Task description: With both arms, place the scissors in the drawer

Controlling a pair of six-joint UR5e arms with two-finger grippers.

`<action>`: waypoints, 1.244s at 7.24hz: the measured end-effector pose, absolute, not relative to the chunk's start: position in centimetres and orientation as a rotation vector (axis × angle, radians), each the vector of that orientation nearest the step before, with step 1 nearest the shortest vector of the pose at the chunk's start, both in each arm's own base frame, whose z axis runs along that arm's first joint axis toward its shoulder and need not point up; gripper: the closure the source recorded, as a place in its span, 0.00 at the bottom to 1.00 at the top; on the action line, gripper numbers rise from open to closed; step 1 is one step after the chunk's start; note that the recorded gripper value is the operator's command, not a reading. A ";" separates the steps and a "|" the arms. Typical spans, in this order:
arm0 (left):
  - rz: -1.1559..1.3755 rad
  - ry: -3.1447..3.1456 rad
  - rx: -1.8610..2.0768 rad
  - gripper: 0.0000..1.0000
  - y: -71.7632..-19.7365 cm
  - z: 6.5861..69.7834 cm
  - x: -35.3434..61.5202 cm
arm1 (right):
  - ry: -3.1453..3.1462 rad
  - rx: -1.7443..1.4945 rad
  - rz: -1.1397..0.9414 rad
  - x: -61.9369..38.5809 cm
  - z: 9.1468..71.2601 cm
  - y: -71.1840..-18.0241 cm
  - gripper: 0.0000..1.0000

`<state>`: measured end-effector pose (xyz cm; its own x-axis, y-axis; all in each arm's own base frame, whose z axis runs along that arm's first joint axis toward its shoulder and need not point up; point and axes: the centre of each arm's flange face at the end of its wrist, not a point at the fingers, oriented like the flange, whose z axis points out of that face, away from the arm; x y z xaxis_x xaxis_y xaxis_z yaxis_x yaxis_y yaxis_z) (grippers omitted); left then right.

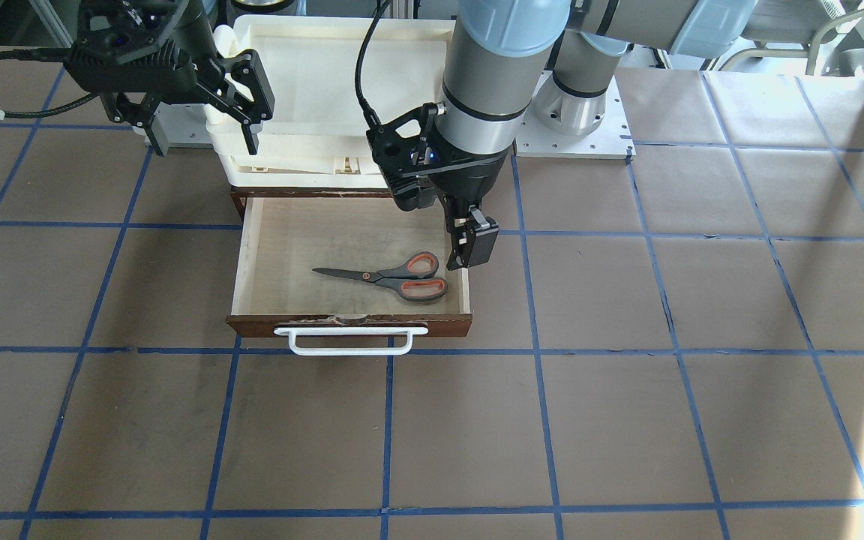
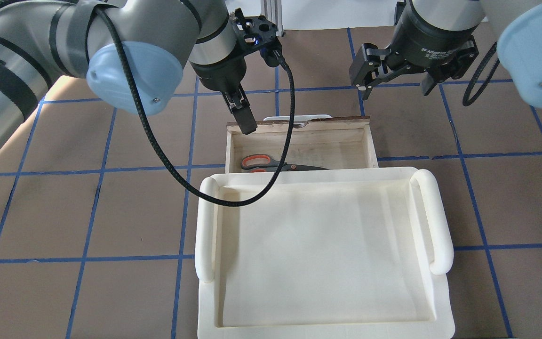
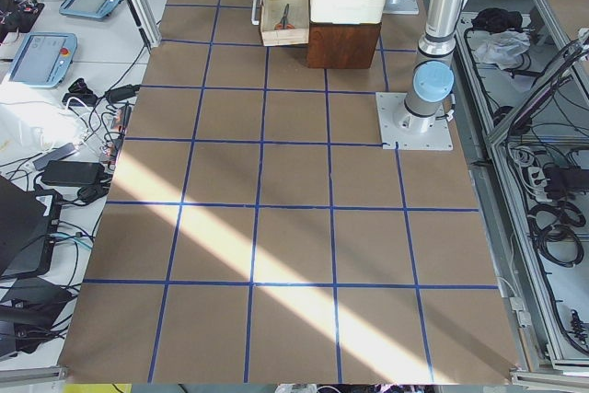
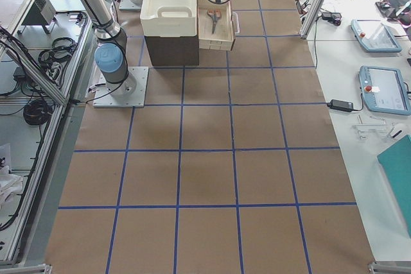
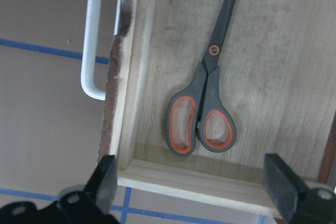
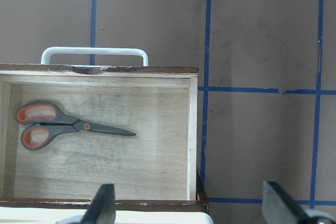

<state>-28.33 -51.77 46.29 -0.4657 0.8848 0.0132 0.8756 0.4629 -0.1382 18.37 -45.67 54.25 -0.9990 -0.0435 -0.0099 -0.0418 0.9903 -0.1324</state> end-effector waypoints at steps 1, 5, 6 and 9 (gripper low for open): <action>0.208 -2.715 -1.397 0.00 -52.7 47.9 -25.2 | 3.118 -0.067 -0.207 18.4 54.2 -45.7 0.00; 0.252 -2.976 -0.665 0.00 -55.0 50.2 -13.2 | 3.112 -0.068 -0.206 18.5 54.2 -45.7 0.00; 0.216 -3.007 -0.495 0.00 -54.7 50.2 -12.5 | 3.112 -0.068 -0.206 18.5 54.2 -45.7 0.00; 0.112 -3.048 -0.143 0.00 -53.8 50.1 -10.4 | 3.112 -0.068 -0.205 18.5 54.2 -45.7 0.00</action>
